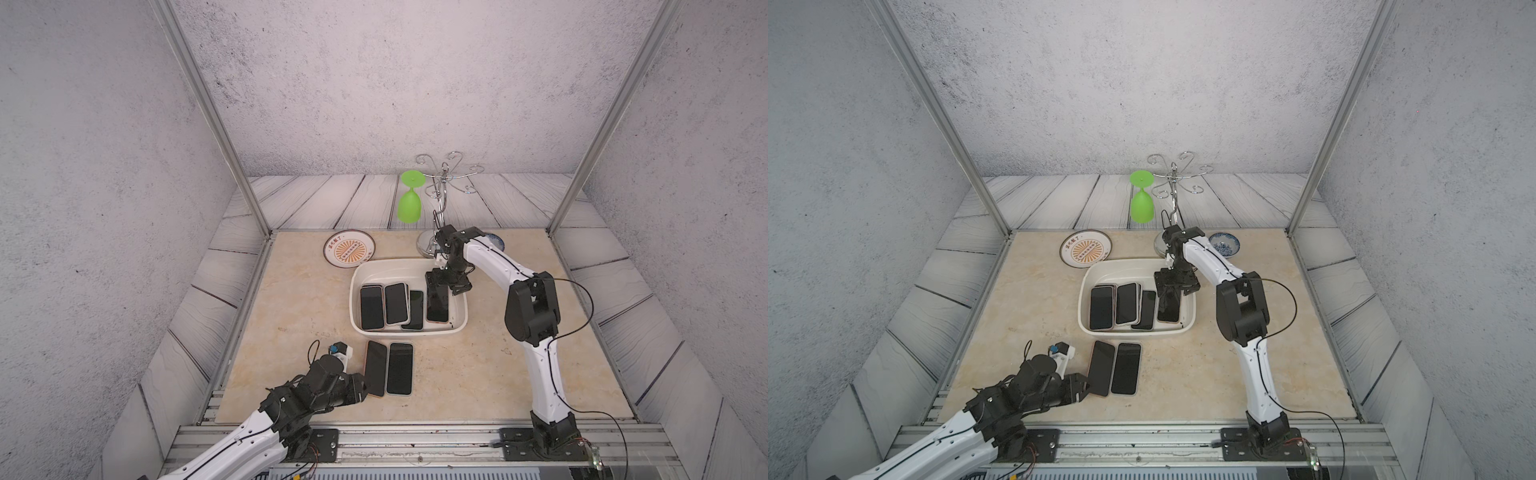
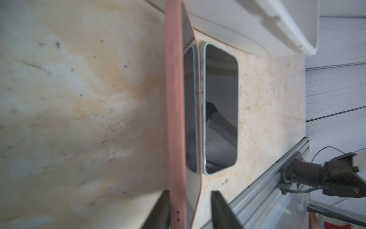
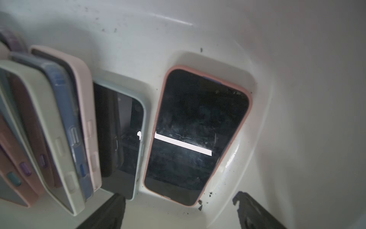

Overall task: Take the phone out of the storage box
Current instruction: Place the phone at the center of the board.

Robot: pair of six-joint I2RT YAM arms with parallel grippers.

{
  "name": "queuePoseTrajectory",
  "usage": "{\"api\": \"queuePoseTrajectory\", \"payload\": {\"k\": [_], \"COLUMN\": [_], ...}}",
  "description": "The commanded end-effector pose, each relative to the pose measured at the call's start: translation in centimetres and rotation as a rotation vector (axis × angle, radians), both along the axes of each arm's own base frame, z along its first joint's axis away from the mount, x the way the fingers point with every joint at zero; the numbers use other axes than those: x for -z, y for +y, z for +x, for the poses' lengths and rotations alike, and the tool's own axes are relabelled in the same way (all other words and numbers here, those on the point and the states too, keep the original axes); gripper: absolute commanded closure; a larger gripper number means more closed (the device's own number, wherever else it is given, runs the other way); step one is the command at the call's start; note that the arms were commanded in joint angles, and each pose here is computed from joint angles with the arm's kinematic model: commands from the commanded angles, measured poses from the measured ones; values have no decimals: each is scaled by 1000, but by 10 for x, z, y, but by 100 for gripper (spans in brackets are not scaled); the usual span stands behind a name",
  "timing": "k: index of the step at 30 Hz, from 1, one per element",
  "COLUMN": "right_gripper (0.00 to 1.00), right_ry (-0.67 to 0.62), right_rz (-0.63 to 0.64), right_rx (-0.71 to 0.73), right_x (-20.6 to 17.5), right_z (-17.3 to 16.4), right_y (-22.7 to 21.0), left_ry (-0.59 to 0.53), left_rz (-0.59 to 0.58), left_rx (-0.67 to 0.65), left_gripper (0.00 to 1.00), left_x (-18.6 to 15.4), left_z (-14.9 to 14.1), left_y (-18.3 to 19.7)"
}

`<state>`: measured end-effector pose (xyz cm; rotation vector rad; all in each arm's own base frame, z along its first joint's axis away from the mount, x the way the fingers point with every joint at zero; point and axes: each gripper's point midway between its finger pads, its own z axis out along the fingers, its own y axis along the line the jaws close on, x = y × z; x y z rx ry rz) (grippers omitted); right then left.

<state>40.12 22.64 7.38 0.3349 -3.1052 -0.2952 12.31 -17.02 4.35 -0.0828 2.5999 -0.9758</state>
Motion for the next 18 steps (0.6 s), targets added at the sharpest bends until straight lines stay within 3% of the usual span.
{"api": "queuePoseTrajectory", "payload": {"k": [1,2,4,11,18], "right_gripper": [5,5,4,4,4], "right_ry": [1,4,10,1,-7], "right_rz": [-91,-94,-104,-182,-270], "right_rx": [20,24,35,63,68], "right_x": [5,9,18,38,53], "right_z": [4,4,8,22,28], "right_y": [-10,-9,-8,-11,-21], "left_ry": [18,23,34,12,-65], "left_rz": [51,63,94,135,150], "left_rx": [-28,-34,-46,-20,33], "left_gripper": [35,24,15,10,8], "left_x": [8,9,12,1,-39], "left_z": [-4,-4,-5,3,15], "left_y": [12,14,20,16,7]}}
